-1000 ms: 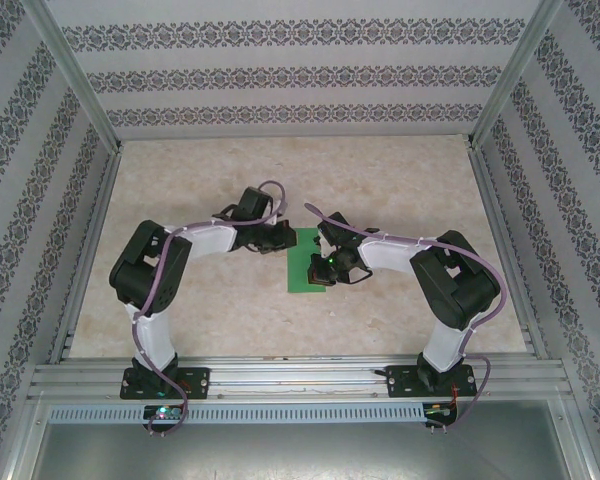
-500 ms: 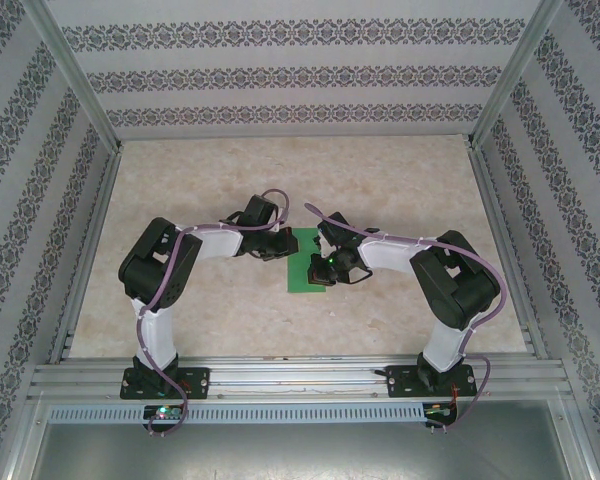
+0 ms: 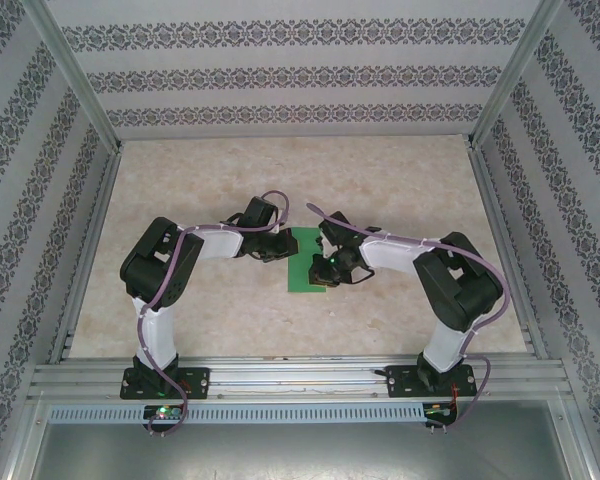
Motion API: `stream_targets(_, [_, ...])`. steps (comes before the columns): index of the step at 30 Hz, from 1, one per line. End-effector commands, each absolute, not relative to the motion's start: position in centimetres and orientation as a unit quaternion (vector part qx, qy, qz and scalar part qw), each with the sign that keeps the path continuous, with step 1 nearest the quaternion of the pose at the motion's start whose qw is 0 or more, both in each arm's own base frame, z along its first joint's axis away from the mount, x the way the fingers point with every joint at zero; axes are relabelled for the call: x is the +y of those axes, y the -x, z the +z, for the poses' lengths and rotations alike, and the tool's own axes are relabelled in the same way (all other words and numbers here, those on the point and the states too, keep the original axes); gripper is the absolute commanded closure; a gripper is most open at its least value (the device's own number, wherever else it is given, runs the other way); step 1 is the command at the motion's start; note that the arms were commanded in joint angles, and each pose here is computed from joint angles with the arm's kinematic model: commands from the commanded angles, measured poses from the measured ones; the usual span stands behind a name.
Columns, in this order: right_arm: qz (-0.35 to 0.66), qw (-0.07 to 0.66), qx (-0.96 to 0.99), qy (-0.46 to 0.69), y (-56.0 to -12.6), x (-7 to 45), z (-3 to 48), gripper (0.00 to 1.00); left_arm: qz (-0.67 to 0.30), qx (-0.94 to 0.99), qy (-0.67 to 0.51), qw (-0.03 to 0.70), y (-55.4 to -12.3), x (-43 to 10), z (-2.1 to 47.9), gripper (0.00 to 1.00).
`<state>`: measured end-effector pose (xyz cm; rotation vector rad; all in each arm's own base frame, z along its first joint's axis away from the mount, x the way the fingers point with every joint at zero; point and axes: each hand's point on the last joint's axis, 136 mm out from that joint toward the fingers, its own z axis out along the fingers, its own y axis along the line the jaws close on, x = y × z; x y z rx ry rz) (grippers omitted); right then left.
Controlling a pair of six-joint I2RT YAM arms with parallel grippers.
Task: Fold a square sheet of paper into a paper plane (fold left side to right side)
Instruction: Hold the square sheet of paper at the center of the table, then fold the triangle a second time at the center of the table.
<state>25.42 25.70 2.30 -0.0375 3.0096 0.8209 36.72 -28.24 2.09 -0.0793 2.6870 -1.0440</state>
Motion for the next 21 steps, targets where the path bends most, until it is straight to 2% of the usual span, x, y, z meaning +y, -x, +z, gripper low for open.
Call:
stream_targets(1, [0.263,0.040,0.964,-0.009,-26.3,24.1,4.7,0.80,-0.337,0.936,0.030,0.100,-35.3,-27.9,-0.1,0.94])
stream_targets(4, [0.265,0.037,0.963,-0.026,-26.1,22.5,4.8,0.72,-0.335,0.937,0.031,0.097,-35.3,-27.9,-0.1,0.94])
stream_targets(11, [0.288,-0.007,0.956,-0.046,-24.1,21.7,3.5,0.65,-0.332,0.938,0.037,0.092,-35.0,-27.8,-0.1,0.94])
stream_targets(21, [0.299,-0.032,0.952,-0.058,-22.8,22.0,2.7,0.64,-0.331,0.938,0.061,0.077,-34.4,-27.6,-0.6,0.94])
